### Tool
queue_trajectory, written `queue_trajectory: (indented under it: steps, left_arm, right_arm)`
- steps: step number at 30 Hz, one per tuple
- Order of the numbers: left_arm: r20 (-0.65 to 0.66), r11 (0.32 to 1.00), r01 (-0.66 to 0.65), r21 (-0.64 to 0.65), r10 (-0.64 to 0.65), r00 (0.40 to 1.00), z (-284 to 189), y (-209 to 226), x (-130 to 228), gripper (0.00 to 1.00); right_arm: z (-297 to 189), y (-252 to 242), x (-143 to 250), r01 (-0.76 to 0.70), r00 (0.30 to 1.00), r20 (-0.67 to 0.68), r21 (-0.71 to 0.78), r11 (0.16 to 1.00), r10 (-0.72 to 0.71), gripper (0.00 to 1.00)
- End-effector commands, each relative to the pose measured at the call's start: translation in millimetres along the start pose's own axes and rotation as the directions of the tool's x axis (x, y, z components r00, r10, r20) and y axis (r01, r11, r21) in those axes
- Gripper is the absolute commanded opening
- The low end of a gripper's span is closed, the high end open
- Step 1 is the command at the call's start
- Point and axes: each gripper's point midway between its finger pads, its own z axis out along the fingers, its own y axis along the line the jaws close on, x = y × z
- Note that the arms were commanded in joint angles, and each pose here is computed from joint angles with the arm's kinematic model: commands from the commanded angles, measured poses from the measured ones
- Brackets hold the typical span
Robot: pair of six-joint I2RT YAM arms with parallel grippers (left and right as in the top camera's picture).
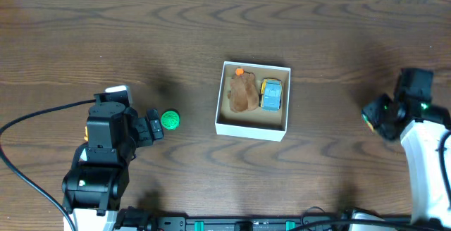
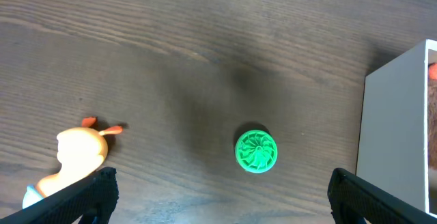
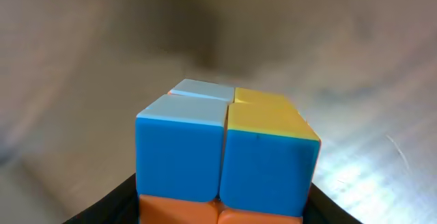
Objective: Pack container
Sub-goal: 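Lower the cube with the right gripper into the box beside the truck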
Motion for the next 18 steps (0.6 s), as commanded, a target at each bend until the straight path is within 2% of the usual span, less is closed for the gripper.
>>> queue_trajectory:
  steps: [1,3,6,10,14,18]
  left_arm:
    - [0.015,1.000,0.016,0.005,-0.016,1.000,-3.5,-1.6,-5.7,0.98]
    - [0.015,1.000,0.016,0.005,-0.016,1.000,-3.5,-1.6,-5.7,0.98]
    - [0.015,1.000,0.016,0.005,-0.016,1.000,-3.5,-1.6,-5.6,0.98]
    - [0.015,1.000,0.016,0.005,-0.016,1.000,-3.5,-1.6,-5.6,0.98]
    - [0.014,1.000,0.016,0.005,-0.016,1.000,-3.5,-1.5,-5.5,0.98]
    - [0.014,1.000,0.016,0.005,-0.016,1.000,-3.5,-1.5,-5.5,0.98]
  right_arm:
    - [-48.9,59.8,0.0,0.297,0.953,0.106,-0.134,0.945,-0.284,0.01]
    - [-72.0,94.3,15.8,0.461,0.886,0.150,-0.190,0.867,-0.439,0.01]
    - [-101.6,142.5,56.6,0.685,0.729,0.223,-0.264,0.680,-0.648,0.01]
    - [-113.3,174.6,114.4,0.822,0.557,0.263,-0.314,0.476,-0.788,0.01]
    - [-98.9,185.4,158.6,0.864,0.457,0.211,-0.334,0.376,-0.864,0.01]
    - [-72.7,187.6,185.9,0.880,0.399,0.125,-0.332,0.340,-0.909,0.01]
